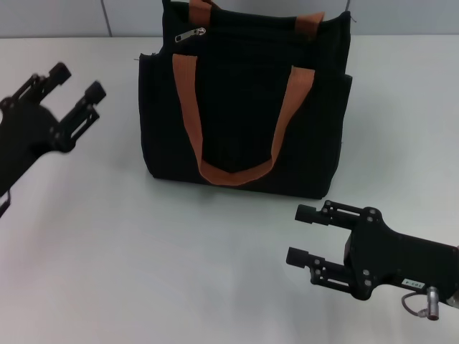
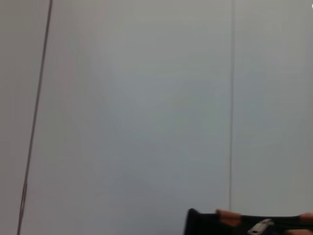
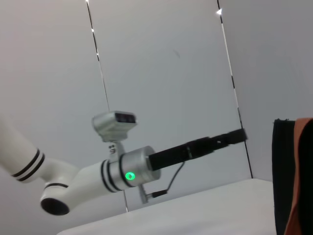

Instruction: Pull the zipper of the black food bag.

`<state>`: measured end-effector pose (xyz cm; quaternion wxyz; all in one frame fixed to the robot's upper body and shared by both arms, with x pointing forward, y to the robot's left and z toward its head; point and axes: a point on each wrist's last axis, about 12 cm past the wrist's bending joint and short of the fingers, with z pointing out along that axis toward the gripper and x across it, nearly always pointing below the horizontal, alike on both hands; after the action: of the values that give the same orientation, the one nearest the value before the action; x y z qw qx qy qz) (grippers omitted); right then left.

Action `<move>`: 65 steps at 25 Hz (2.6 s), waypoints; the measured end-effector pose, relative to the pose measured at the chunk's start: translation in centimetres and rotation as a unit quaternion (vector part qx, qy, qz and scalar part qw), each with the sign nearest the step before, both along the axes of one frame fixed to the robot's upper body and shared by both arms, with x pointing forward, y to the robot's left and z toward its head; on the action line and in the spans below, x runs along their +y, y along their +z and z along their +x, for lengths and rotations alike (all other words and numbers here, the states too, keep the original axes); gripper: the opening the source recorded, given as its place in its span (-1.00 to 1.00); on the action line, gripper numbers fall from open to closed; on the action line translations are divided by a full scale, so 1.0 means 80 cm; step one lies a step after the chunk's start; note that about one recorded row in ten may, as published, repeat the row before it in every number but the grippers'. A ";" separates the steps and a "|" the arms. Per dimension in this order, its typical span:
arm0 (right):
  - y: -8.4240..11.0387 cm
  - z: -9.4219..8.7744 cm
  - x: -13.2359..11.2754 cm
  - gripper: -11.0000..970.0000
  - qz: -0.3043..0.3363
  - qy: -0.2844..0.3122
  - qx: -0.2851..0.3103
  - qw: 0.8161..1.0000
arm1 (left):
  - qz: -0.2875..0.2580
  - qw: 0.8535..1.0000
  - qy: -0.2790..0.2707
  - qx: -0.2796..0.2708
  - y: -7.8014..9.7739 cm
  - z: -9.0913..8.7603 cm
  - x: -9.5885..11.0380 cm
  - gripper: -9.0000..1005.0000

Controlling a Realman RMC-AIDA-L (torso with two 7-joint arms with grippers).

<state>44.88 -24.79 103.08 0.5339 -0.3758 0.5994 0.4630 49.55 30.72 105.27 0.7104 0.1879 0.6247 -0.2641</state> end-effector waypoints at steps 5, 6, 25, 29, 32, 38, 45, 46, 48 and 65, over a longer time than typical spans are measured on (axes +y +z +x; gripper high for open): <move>0.003 0.005 0.002 0.32 0.002 0.001 -0.005 1.000 | 0.023 1.000 -0.003 0.014 0.010 0.044 -0.015 0.24; 0.003 0.006 0.004 0.32 0.003 0.002 -0.006 1.000 | 0.033 0.999 -0.005 0.017 0.012 0.054 -0.020 0.24; 0.002 0.009 0.000 0.32 0.004 -0.023 -0.008 1.000 | 0.104 0.984 -0.131 0.057 0.015 0.079 -0.080 0.21; 0.002 0.017 0.003 0.32 -0.005 -0.025 -0.010 1.000 | 0.096 0.987 -0.123 0.049 0.017 0.078 -0.076 0.20; 0.003 0.020 0.004 0.32 -0.007 -0.024 -0.012 1.000 | 0.092 0.987 -0.127 0.041 0.021 0.079 -0.077 0.20; 0.004 0.024 0.006 0.32 -0.010 -0.023 -0.014 1.000 | 0.083 0.985 -0.150 0.025 0.028 0.076 -0.083 0.19; 0.006 0.029 0.007 0.32 -0.012 -0.026 -0.017 0.999 | 0.091 0.986 -0.139 0.032 0.026 0.081 -0.083 0.18; 0.006 0.030 0.007 0.32 -0.012 -0.026 -0.018 0.999 | 0.091 0.986 -0.139 0.031 0.026 0.082 -0.083 0.18; 0.006 0.031 0.008 0.32 -0.011 -0.026 -0.018 0.999 | 0.095 0.985 -0.139 0.027 0.027 0.081 -0.083 0.18; 0.010 0.031 0.007 0.32 0.005 -0.031 -0.013 0.999 | 0.076 0.985 -0.155 0.029 0.026 0.072 -0.082 -0.50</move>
<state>47.39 -24.26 103.89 0.5576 -0.3603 0.6018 0.4439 55.29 24.12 107.37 0.6265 0.3280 0.6263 -0.3281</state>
